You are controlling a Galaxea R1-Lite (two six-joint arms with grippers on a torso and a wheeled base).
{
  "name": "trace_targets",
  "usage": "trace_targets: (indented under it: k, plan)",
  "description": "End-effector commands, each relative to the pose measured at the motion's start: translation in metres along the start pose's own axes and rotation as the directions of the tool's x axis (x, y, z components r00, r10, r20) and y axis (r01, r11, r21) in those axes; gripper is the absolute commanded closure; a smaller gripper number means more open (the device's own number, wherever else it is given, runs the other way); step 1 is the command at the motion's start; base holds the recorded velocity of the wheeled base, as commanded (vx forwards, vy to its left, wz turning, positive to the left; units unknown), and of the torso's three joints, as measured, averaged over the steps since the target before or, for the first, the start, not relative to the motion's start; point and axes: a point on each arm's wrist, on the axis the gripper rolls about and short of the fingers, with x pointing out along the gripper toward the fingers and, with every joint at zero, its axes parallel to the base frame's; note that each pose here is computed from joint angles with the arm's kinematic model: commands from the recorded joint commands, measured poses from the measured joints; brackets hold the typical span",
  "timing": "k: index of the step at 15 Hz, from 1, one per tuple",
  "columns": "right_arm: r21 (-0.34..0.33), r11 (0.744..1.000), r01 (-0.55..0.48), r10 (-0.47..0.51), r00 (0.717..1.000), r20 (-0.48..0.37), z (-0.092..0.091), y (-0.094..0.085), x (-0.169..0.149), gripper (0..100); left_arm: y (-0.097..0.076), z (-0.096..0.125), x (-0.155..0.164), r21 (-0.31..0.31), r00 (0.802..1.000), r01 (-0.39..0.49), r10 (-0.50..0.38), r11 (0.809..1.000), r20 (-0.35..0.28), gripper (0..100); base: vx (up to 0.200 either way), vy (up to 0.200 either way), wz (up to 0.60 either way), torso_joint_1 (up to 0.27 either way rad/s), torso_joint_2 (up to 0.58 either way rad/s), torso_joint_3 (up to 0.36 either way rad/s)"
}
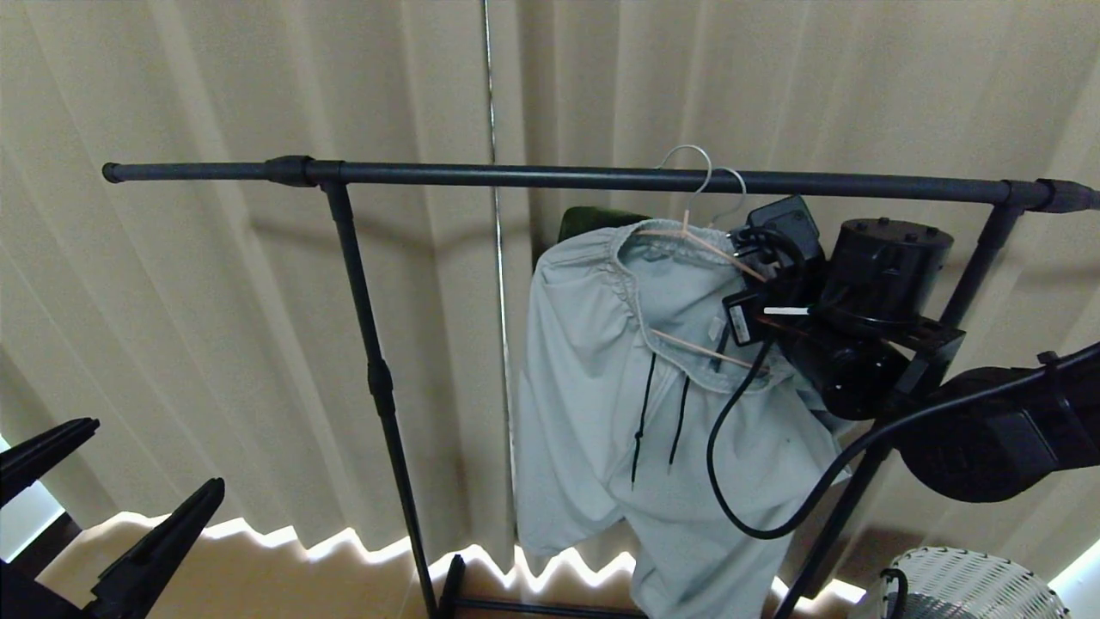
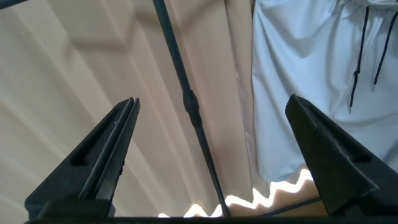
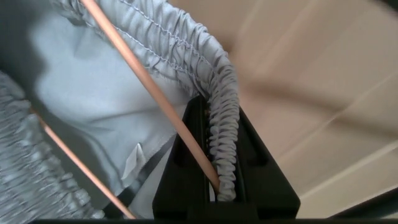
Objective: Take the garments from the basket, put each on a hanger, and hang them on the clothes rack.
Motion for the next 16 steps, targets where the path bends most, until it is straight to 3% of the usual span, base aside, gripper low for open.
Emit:
trace_targets:
  k: [1,11,16]
  plan:
    - [-0.010,1.000,-0.009,0.009,1.000,-0.012,-0.004,0.005,0.002,100,-0.002,-0.001,0.000,0.000,1.000,0.016,-0.016,1.000,-0.003,0,0.000,0.000,0.00,0.000,0.00,0.000]
    - [-0.038,0.995,-0.091,0.091,0.996,-0.009,0.002,0.034,-0.005,100,-0.003,-0.001,0.000,-0.003,0.999,0.036,-0.036,0.999,0.001,0,0.000,0.000,0.00,0.000,0.00,0.000]
    - [-0.049,0.994,-0.100,0.099,0.995,-0.024,0.004,0.035,-0.006,100,-0.003,-0.001,0.000,-0.003,0.999,0.035,-0.035,0.999,0.003,0,0.000,0.000,0.00,0.000,0.00,0.000]
